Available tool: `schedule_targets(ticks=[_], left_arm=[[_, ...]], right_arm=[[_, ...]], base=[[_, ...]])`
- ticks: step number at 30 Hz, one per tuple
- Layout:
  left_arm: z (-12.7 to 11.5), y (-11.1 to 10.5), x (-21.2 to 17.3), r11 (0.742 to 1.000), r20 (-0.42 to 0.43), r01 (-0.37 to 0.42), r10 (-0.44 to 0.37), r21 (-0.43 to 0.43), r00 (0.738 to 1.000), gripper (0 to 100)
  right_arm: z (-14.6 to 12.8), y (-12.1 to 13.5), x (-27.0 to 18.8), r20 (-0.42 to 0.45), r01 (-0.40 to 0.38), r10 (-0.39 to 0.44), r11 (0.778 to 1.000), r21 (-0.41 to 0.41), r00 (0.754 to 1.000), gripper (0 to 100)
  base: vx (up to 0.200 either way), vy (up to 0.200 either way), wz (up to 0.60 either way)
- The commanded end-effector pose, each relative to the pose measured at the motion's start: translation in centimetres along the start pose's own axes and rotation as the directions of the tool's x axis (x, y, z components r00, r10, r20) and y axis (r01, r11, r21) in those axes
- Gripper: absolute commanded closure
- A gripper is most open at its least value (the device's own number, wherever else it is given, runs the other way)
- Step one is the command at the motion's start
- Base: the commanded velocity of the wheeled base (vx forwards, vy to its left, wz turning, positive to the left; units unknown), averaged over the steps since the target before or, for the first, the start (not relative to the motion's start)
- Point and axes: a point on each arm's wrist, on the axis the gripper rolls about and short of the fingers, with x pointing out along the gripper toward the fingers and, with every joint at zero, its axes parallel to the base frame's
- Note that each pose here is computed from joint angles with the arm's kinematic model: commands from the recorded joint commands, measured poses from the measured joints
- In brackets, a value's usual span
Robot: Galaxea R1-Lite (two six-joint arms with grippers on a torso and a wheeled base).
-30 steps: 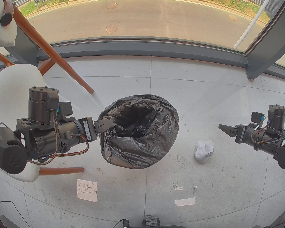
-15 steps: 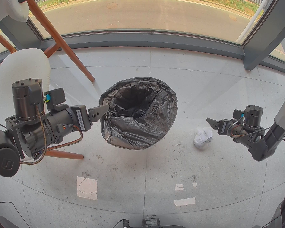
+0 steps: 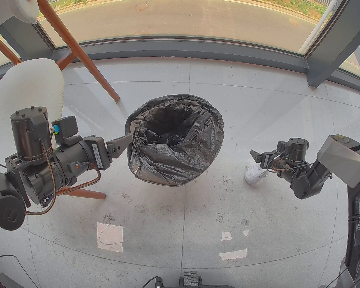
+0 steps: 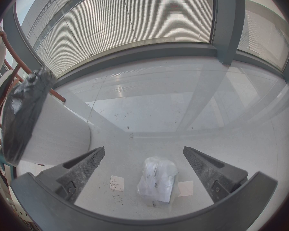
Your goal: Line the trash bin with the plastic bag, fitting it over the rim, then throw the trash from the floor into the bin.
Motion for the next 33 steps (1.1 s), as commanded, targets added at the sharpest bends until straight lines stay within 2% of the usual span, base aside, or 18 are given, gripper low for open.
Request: schedule_targets(ticks=[1,9,10,11,12,15,20,22,24,27,33], left_arm=[[-0.4,0.3,0.1,1.000,-0.016,-0.011,0.011,-0.001,1.000,0],[-0.1,0.5,0.1,1.000,-0.006,-0.010,0.010,-0.003,1.000,0],[0.3,0.5,0.2,1.000,0.002,0.025,-0.025,-0.013,1.000,0],[0.3,0.5,0.2,1.000,0.002,0.025,-0.025,-0.013,1.000,0],[1.2,0.8,0.1,0.997,0.021,0.076,-0.075,-0.030,0.997,0],[1.4,0.8,-0.2,0.994,0.022,0.103,-0.102,-0.041,0.995,0],[0.9,0.9,-0.2,0.994,0.009,0.100,-0.099,-0.035,0.995,0],[0.9,1.0,-0.2,0.996,0.008,0.095,-0.095,-0.005,0.995,0],[0.9,1.2,-0.2,0.998,0.015,0.056,-0.057,0.038,0.998,0],[1.0,2.0,-0.1,0.998,0.029,-0.015,0.013,0.061,0.999,0],[1.1,2.0,-0.3,0.998,0.035,-0.022,0.020,0.061,0.999,0]], right_arm=[[-2.5,-0.7,1.5,-0.039,0.011,-0.011,1.000,0.001,0.999,0],[-2.6,-1.1,1.8,-0.033,0.017,-0.017,1.000,0.003,0.999,0],[-2.5,-1.2,1.8,-0.024,0.016,-0.016,1.000,0.006,1.000,0],[-2.5,-1.2,1.8,-0.024,0.016,-0.016,1.000,0.006,1.000,0],[-2.4,-1.0,2.0,-0.017,0.012,-0.012,1.000,0.010,1.000,0],[-2.1,-0.8,2.3,0.001,0.009,-0.009,1.000,0.008,1.000,0],[-2.0,0.0,2.5,0.002,-0.006,0.006,1.000,0.002,1.000,0],[-2.1,0.0,2.7,0.005,-0.008,0.008,1.000,0.002,1.000,0],[-2.5,0.0,2.9,-0.002,-0.008,0.008,1.000,0.001,1.000,0],[-2.6,0.1,3.2,0.001,-0.010,0.010,1.000,-0.001,1.000,0],[-2.4,0.1,3.9,0.023,-0.011,0.011,1.000,-0.003,1.000,0]], base=[[0.000,0.000,0.00],[0.000,0.000,0.00],[0.000,0.000,0.00],[0.000,0.000,0.00],[0.000,0.000,0.00],[-0.200,-0.200,0.00],[-0.200,0.000,0.00],[-0.200,0.000,0.00],[-0.200,0.000,0.00],[0.000,0.000,0.00],[0.000,0.000,0.00]])
